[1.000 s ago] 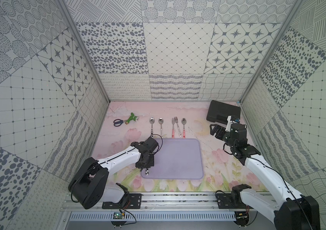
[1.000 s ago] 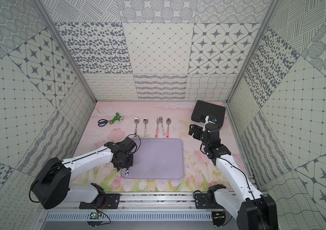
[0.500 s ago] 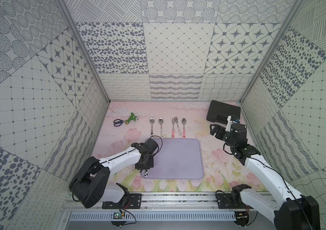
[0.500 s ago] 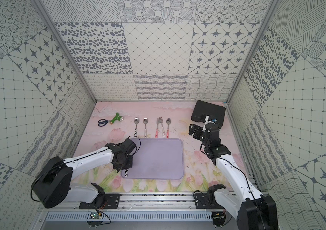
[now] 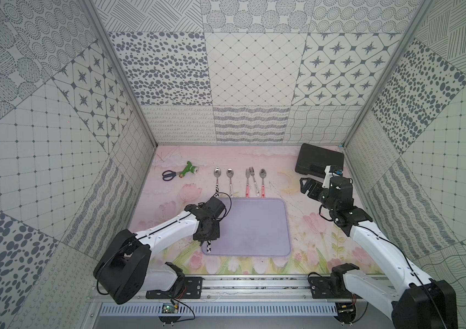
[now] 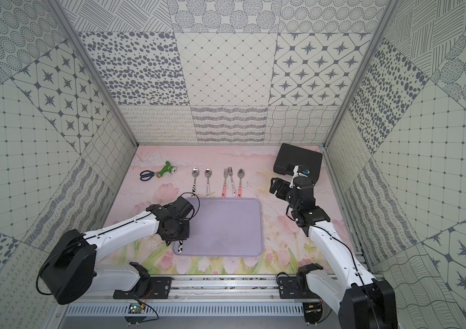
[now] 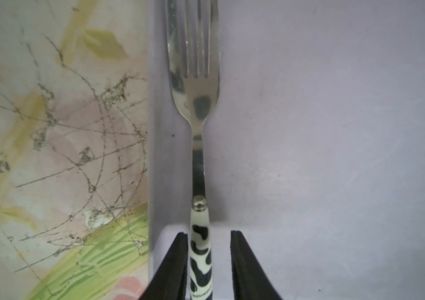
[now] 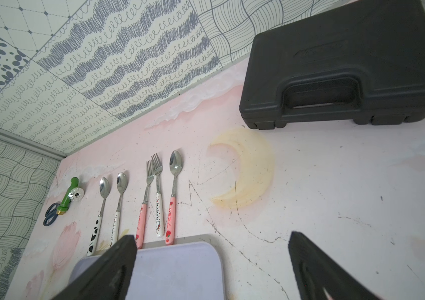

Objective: Set the spoon and fork side by side
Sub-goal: Place the fork on the tray.

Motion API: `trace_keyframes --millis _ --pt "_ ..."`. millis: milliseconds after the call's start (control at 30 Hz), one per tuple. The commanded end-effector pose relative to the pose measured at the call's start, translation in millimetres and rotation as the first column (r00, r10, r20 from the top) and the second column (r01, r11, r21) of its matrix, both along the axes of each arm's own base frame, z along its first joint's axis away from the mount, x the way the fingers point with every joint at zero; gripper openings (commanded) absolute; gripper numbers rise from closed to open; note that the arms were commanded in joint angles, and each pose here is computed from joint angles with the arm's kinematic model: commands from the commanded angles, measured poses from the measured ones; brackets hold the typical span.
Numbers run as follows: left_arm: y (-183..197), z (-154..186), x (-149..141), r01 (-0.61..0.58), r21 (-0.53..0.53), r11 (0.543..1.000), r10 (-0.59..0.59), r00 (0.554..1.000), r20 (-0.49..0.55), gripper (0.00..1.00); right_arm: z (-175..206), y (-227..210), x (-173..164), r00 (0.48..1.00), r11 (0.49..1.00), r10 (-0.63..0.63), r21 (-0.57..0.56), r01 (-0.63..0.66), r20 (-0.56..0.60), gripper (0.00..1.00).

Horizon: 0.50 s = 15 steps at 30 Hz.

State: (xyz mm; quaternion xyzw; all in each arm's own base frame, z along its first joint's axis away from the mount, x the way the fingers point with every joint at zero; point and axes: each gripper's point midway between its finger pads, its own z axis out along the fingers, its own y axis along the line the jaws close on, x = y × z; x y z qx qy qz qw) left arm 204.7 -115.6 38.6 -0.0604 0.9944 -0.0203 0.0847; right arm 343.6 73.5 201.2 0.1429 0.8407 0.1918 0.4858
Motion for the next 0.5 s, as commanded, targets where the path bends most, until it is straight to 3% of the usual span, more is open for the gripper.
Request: trace_keyframes --millis 0,467 --pt "-9.9 14.8 6.2 0.015 -0.038 0.999 -0.014 1.0 0.027 0.35 1.9 0.5 1.6 1.0 1.0 -0.004 0.002 0.004 0.021 0.97" --pt "-45.3 58.3 81.7 0.039 -0.037 0.999 -0.032 0.988 0.153 0.44 -0.1 0.6 2.1 1.0 1.0 -0.004 0.001 0.004 0.016 0.97"
